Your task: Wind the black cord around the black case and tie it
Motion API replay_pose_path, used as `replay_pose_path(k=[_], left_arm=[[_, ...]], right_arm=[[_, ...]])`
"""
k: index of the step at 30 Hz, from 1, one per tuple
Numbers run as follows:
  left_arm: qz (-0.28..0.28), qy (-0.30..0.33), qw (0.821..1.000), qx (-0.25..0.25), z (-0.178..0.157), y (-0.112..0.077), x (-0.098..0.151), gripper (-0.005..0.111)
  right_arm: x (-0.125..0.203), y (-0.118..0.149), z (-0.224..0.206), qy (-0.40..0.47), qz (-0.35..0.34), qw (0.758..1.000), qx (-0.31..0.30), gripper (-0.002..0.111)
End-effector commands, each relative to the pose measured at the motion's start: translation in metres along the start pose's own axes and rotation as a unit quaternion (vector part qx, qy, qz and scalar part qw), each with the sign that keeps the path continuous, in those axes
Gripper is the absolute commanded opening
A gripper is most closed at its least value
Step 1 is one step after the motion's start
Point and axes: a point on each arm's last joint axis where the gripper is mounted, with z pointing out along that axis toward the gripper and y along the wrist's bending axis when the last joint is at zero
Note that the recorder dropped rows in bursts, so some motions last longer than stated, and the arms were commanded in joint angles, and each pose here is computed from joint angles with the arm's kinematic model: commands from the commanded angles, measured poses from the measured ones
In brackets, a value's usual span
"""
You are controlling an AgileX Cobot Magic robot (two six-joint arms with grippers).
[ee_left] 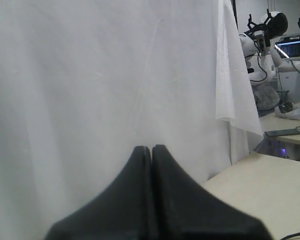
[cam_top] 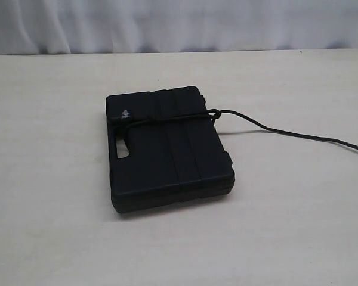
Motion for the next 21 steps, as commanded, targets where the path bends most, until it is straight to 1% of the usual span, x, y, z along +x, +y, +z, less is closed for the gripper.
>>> replay_pose_path(k=[1, 3, 21], left_arm=[[-0.009, 0.023, 1.000, 0.006, -0.0007, -0.0011, 0.0048, 0.000], [-0.008, 0.030, 0.999, 0.007, -0.0009, -0.0014, 0.0057, 0.000], [-0.008, 0.030, 0.999, 0.007, -0.0009, -0.0014, 0.0057, 0.000]], right_arm=[[0.0050, 0.0011, -0.0034, 0.003, 0.001, 1.000, -0.003, 0.004], [0.0050, 0.0011, -0.0034, 0.003, 0.001, 1.000, -0.003, 0.004], [0.0050, 0.0011, -0.0034, 0.003, 0.001, 1.000, -0.003, 0.004]])
